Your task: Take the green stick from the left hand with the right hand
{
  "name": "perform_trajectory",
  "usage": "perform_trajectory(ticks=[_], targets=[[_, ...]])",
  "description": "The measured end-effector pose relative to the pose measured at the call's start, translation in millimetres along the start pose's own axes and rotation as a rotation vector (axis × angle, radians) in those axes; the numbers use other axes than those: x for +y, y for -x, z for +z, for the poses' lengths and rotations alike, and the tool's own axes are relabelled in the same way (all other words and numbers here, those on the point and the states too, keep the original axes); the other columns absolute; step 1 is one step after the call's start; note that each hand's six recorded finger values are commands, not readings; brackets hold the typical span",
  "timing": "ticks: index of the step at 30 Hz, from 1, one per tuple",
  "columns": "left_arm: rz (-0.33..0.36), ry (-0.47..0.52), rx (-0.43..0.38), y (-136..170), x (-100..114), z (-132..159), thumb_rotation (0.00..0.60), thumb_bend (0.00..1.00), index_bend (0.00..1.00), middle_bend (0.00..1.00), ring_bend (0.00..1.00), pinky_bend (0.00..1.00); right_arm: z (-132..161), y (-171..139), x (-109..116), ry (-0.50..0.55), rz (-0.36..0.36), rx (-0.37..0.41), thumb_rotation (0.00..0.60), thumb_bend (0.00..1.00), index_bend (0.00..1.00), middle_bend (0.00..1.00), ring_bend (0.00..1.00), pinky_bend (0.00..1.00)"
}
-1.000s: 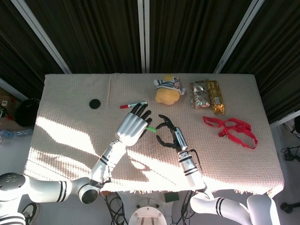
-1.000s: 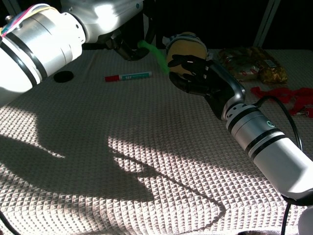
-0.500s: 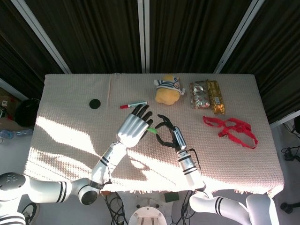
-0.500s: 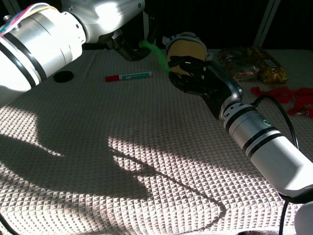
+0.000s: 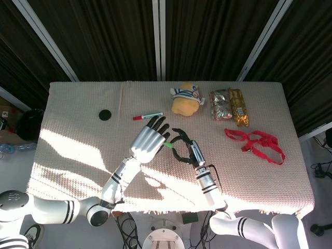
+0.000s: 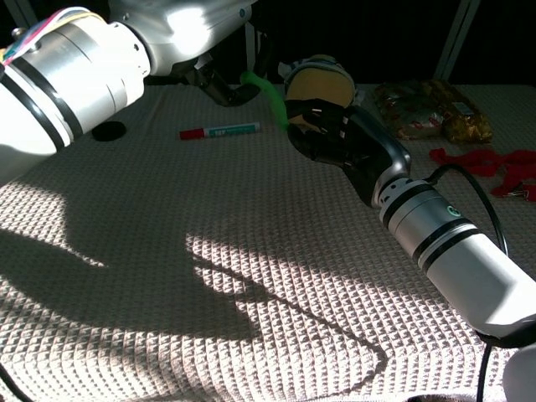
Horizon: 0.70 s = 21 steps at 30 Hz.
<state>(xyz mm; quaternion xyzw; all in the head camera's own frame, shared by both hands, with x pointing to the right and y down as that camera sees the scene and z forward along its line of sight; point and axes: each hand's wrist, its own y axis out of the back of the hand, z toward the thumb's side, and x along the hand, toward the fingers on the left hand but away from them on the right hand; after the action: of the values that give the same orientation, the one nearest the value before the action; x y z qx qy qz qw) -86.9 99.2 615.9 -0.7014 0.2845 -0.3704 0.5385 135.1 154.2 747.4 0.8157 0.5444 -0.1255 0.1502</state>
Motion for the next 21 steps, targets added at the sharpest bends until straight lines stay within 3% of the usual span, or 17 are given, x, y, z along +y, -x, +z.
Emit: perform_trajectory(ticks=[12, 21], targets=[[0.000, 0.001, 0.001, 0.8, -1.2, -0.5, 0.600, 0.36, 0.59, 0.32, 0.17, 0.20, -2.6, 0.8, -3.6, -0.001, 0.007, -0.009, 0.600, 0.44, 0.47, 0.12, 0.00, 0.00], [-0.008, 0.001, 0.002, 1.6, -4.1, -1.1, 0.600, 0.36, 0.59, 0.32, 0.17, 0.20, -4.4, 1.3, -3.8, -0.004, 0.000, -0.008, 0.600, 0.43, 0.52, 0.13, 0.00, 0.00]])
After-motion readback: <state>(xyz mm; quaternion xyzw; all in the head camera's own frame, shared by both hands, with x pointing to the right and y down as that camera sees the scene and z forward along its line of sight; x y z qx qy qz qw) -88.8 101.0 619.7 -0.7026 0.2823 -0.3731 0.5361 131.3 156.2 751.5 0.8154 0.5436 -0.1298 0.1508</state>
